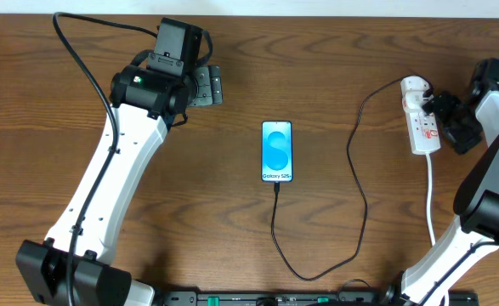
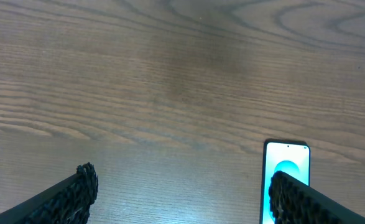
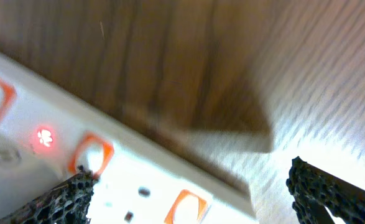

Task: Plug charger to phone and switch on socket

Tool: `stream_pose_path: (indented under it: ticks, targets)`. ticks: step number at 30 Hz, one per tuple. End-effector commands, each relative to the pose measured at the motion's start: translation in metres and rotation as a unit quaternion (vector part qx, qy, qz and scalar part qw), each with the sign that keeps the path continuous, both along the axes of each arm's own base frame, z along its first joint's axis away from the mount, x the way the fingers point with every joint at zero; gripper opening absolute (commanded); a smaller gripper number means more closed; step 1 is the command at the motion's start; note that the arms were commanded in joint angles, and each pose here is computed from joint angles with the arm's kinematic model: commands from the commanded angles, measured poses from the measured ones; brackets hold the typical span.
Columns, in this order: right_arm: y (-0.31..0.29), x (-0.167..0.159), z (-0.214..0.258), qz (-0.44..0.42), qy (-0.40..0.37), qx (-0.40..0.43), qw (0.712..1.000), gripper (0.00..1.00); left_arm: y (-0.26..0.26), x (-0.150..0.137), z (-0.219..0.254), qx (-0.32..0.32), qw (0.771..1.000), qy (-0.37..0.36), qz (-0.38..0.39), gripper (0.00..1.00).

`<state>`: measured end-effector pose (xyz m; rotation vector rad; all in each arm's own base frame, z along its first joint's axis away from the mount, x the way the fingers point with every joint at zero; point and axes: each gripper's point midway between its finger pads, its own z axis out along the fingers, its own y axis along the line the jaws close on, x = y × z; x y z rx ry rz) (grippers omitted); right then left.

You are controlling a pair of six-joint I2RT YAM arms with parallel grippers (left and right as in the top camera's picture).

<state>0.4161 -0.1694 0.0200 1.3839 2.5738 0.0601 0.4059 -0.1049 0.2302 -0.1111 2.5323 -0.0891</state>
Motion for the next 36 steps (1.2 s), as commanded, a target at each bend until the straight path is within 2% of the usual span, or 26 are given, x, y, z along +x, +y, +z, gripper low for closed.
stream_pose_path:
  ticks: [1, 11, 17, 22, 24, 26, 28, 31, 36]
  targets:
    - [0.026, -0.005, -0.001, 0.027, 0.007, 0.034, 0.999, 0.99, 0.003, 0.001, -0.001, 0.010, 1.000, 0.001, 0.001, 0.90]
    - [0.019, -0.039, 0.090, 0.011, -0.016, -0.012, 1.000, 0.99, 0.003, 0.001, -0.001, 0.010, 1.000, 0.001, 0.001, 0.89]
    - [0.045, -0.064, 0.138, 0.041, -0.046, -0.030, 0.998, 0.99, 0.003, 0.001, -0.001, 0.010, 1.000, 0.001, 0.001, 0.89]
    - [0.078, -0.086, 0.152, 0.077, -0.094, -0.048, 0.991, 0.99, 0.003, 0.001, -0.001, 0.010, 1.000, 0.001, 0.001, 0.90]
    - [0.101, -0.088, 0.156, 0.133, -0.136, -0.053, 0.980, 0.99, 0.003, 0.001, -0.001, 0.010, 1.000, 0.001, 0.001, 0.89]
    - [0.134, -0.089, 0.159, 0.229, -0.189, -0.059, 0.953, 0.99, 0.003, 0.001, -0.001, 0.010, 1.000, 0.001, 0.001, 0.90]
    - [0.160, -0.096, 0.160, 0.288, -0.221, -0.061, 0.930, 0.99, 0.003, 0.001, -0.001, 0.010, 1.000, 0.001, 0.001, 0.89]
    - [0.184, -0.115, 0.155, 0.318, -0.236, -0.058, 0.916, 0.99, 0.003, 0.001, -0.001, 0.010, 1.000, 0.001, 0.001, 0.89]
    - [0.200, -0.139, 0.144, 0.335, -0.228, -0.042, 0.913, 0.99, 0.003, 0.001, -0.001, 0.010, 1.000, 0.001, 0.001, 0.89]
